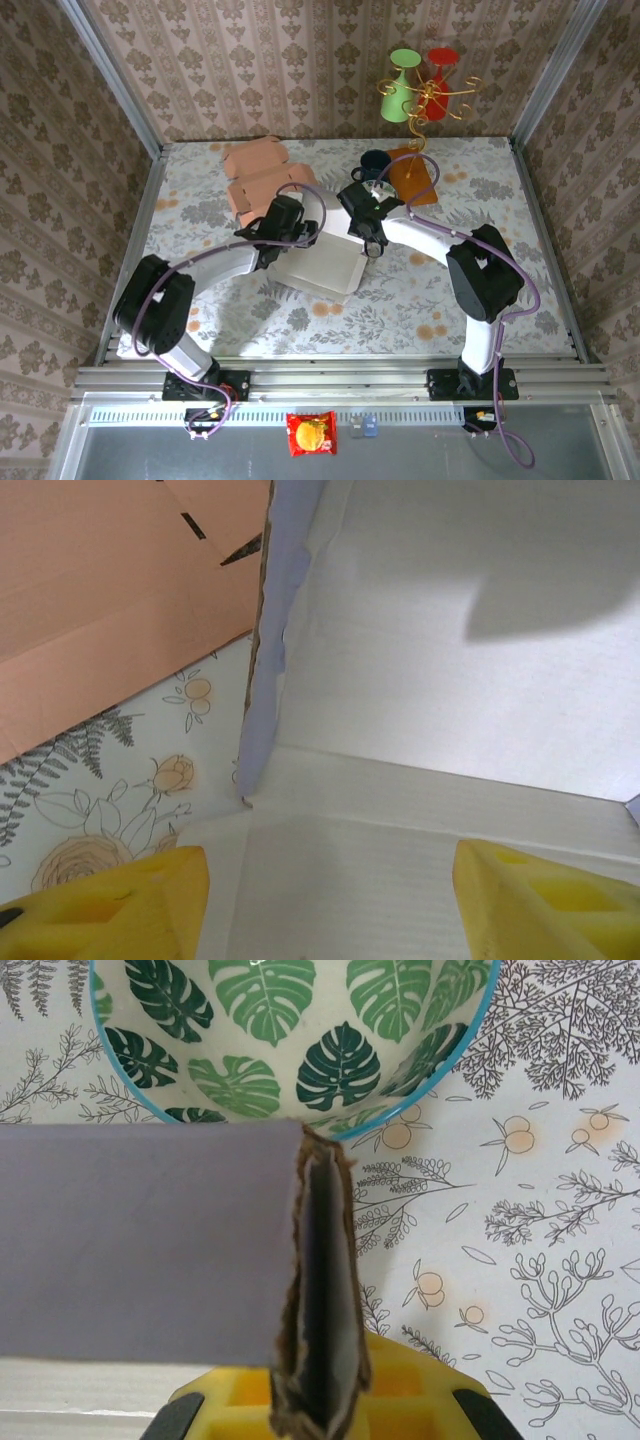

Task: Fold the paper box

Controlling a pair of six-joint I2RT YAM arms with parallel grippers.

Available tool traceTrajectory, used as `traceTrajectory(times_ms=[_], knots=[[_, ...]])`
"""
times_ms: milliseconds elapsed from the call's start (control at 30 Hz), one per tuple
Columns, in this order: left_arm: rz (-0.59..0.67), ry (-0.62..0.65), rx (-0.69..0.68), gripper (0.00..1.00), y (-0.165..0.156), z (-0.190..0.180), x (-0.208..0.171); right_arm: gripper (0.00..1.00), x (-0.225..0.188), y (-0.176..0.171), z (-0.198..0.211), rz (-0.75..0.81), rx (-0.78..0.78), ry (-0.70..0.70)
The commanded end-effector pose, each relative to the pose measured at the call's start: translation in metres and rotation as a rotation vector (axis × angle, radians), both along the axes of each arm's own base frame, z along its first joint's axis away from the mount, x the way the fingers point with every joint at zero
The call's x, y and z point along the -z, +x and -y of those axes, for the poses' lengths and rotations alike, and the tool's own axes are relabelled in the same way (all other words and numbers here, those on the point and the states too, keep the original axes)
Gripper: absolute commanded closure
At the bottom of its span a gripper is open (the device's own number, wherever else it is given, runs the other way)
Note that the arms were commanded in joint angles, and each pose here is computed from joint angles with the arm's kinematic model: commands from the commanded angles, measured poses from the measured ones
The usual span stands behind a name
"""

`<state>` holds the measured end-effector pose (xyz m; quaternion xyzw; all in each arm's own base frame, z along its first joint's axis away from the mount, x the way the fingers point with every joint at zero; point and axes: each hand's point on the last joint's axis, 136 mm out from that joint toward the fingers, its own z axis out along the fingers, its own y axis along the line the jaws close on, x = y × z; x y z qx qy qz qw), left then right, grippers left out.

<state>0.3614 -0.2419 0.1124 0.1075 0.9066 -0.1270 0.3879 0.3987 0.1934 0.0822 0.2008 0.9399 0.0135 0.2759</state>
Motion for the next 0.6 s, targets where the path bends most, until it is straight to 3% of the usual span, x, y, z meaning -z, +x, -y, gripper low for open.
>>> traceTrajectory(times_ms=[0,400,567], knots=[[0.016,-0.036,-0.004,0.33,-0.009,-0.005,-0.017,1.00,0.030,-0.029,-0.004,-0.174,0.018,0.031],[0.146,-0.052,-0.103,0.34,-0.018,-0.039,-0.111,1.00,0.024,-0.044,-0.017,-0.244,0.140,0.206],[0.167,-0.054,-0.166,0.35,-0.021,-0.066,-0.150,1.00,0.022,-0.060,-0.021,-0.338,0.269,0.334]])
